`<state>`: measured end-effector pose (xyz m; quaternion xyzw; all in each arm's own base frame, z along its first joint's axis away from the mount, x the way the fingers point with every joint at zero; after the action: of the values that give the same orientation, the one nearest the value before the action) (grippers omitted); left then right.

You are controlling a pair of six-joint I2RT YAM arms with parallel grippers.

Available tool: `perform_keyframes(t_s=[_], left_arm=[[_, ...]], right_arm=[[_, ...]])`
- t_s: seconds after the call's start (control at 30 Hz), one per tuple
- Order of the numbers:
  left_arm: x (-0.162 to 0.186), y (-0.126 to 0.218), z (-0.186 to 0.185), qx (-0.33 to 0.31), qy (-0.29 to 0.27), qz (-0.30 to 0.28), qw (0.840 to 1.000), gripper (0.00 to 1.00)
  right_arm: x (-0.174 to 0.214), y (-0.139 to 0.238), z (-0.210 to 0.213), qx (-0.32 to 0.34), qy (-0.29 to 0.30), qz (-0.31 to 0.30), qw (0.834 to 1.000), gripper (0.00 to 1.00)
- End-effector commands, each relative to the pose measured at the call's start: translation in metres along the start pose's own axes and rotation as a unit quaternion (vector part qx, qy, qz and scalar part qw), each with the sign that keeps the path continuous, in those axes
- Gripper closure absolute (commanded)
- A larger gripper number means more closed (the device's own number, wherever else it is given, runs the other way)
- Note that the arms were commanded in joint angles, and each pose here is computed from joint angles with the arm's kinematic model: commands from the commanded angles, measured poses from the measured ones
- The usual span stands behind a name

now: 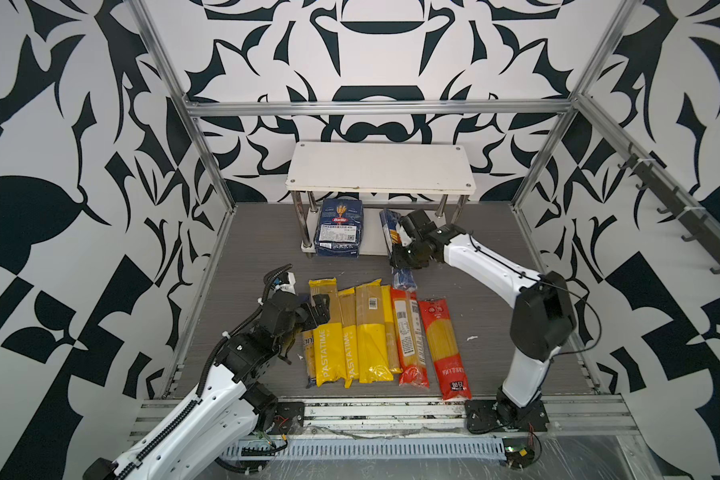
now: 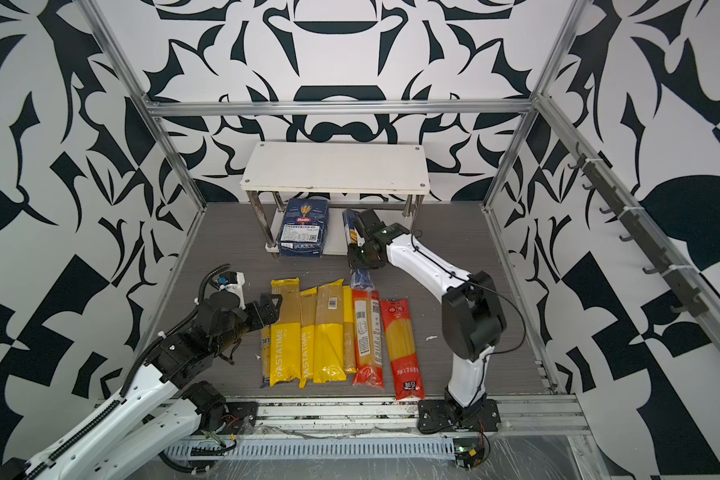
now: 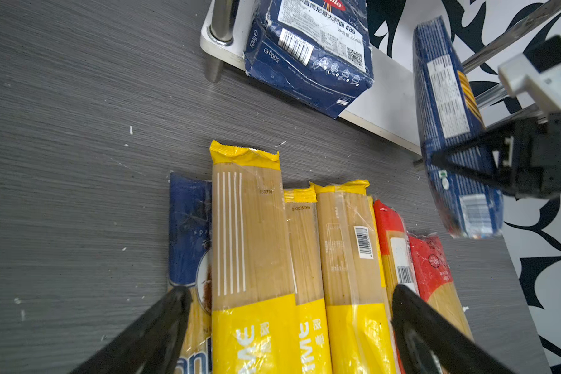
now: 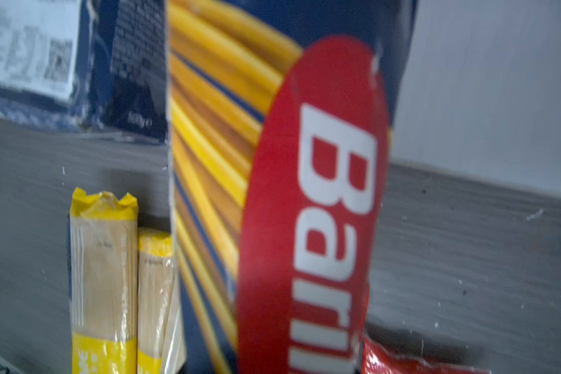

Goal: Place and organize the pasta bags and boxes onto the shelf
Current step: 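Carry the spaghetti pack to the lower shelf beside the box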

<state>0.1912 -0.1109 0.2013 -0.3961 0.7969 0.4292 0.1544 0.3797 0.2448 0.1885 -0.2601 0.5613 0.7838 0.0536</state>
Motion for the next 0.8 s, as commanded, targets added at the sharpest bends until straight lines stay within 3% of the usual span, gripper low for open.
perform_keyframes(t_s=[0.0,0.43,0.5,0.7,0.77], left_arm=[[-0.001,0.004,0.007,-0.022,-0.006,-0.004,1.000,0.01],[-0.003,0.010,0.013,-0.034,-0.011,-0.013,0.999,0.01],[-0.003,0.010,0.013,-0.036,-0.013,-0.014,0.999,0.01],[-0.004,0.011,0.013,-0.038,-0.017,-0.016,0.999,0.01],[-0.004,0.011,0.013,-0.039,-0.017,-0.016,0.999,0.01]], right_arm=[[-0.065,0.025,0.015,-0.028,0.020,-0.104,0.994,0.68],[-0.119,-0.031,0.006,-0.017,-0.032,-0.105,0.994,0.67],[-0.121,-0.035,0.009,-0.029,-0.037,-0.106,0.993,0.61],[-0.120,-0.038,0.015,-0.060,-0.046,-0.107,0.991,0.30],[-0.120,-0.037,0.017,-0.068,-0.044,-0.107,0.991,0.27]])
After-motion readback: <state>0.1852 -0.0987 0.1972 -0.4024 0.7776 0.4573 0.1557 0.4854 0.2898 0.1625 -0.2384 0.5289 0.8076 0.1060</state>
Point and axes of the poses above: each gripper's point midway between its finger pads, its own y axis back along the fingers, its own z axis along the line the jaws close on, x = y × z, the point moved 5 cm from there along y, back along the fingers, and after that the axes turned 11 degrees about y, right-handed, at the moved point
